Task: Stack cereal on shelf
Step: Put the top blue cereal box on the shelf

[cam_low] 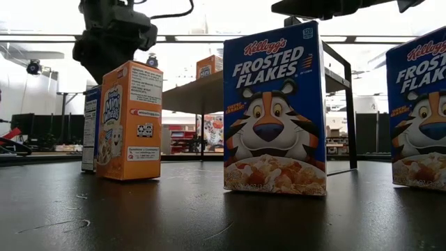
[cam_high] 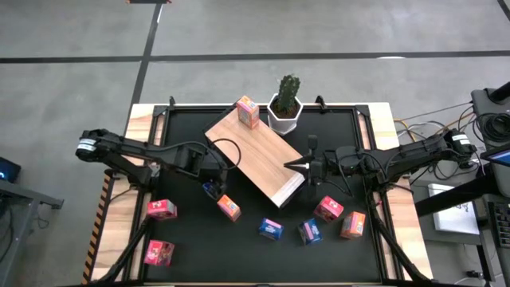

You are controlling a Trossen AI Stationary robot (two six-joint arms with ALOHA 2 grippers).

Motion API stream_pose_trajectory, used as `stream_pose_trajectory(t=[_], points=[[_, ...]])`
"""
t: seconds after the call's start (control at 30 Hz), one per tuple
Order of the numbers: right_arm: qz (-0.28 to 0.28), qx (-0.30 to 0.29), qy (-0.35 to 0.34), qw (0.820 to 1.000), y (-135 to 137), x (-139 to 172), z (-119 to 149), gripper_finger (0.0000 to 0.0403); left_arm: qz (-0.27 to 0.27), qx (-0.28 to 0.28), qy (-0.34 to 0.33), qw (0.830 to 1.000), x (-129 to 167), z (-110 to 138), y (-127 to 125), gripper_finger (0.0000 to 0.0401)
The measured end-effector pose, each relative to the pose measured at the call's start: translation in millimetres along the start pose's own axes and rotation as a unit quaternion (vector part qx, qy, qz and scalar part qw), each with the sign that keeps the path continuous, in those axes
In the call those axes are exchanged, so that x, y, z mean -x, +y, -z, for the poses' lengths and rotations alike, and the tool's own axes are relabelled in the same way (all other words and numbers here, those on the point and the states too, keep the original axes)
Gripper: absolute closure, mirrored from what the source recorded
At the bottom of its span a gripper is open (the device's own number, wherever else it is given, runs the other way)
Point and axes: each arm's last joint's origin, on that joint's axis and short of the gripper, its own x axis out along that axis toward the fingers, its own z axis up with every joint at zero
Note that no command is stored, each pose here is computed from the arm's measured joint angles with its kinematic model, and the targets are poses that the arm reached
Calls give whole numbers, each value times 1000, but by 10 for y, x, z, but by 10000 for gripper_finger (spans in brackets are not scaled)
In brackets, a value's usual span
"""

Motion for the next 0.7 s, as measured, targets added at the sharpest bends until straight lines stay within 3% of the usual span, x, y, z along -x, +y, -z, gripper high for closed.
stream_pose_trajectory(t=[0.27, 0.7], points=[[-1, 0, 3, 1000, 2, 0, 6, 394, 16, 0, -8, 1000, 113, 5, -53, 127], [2, 4, 6, 1000, 1, 0, 10, 394, -11, 0, -9, 1000, -68, 113, -25, 131]])
